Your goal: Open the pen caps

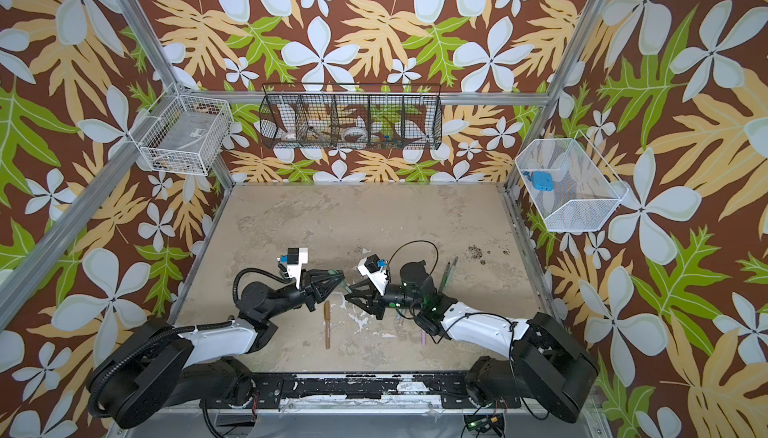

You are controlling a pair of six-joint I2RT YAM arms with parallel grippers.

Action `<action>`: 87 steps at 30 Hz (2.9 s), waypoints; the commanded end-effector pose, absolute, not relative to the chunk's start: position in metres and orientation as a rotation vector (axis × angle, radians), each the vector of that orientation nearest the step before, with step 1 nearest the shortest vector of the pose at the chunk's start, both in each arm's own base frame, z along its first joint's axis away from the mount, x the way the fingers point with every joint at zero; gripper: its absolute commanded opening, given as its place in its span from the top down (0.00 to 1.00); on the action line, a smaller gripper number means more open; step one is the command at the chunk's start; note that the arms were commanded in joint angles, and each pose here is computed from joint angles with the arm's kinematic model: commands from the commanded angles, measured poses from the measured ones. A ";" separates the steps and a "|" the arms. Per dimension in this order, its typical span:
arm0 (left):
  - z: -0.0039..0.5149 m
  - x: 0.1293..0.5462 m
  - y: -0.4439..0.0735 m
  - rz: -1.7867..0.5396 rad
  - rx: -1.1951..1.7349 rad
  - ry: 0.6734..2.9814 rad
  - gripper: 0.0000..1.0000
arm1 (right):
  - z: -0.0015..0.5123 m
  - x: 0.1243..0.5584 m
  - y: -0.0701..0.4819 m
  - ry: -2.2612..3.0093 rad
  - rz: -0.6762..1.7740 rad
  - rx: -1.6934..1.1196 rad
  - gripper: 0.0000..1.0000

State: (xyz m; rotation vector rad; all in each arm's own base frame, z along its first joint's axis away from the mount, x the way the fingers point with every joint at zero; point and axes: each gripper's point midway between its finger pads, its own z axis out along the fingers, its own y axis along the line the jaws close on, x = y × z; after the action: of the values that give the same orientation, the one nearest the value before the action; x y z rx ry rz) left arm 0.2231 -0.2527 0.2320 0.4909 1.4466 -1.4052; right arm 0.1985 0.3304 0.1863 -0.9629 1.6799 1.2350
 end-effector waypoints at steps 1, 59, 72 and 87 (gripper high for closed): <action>0.246 0.217 -0.254 -1.425 0.525 1.381 1.00 | 0.198 0.196 0.333 1.619 1.263 -0.967 0.72; 0.252 0.232 -0.230 -1.315 0.332 1.402 1.00 | 0.189 0.213 0.316 1.709 0.812 -0.962 1.00; 0.249 0.238 -0.224 -1.281 0.284 1.417 1.00 | 0.188 0.250 0.278 1.747 0.155 -0.743 1.00; 0.253 0.238 -0.220 -1.287 0.273 1.405 1.00 | 0.178 0.194 0.321 1.720 0.864 -1.123 1.00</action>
State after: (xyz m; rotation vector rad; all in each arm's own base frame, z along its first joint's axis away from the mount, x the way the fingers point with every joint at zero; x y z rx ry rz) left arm 0.2239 -0.2344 0.2394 0.3439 1.4783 -1.3794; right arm 0.2029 0.3245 0.2007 -1.0941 1.6041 0.8099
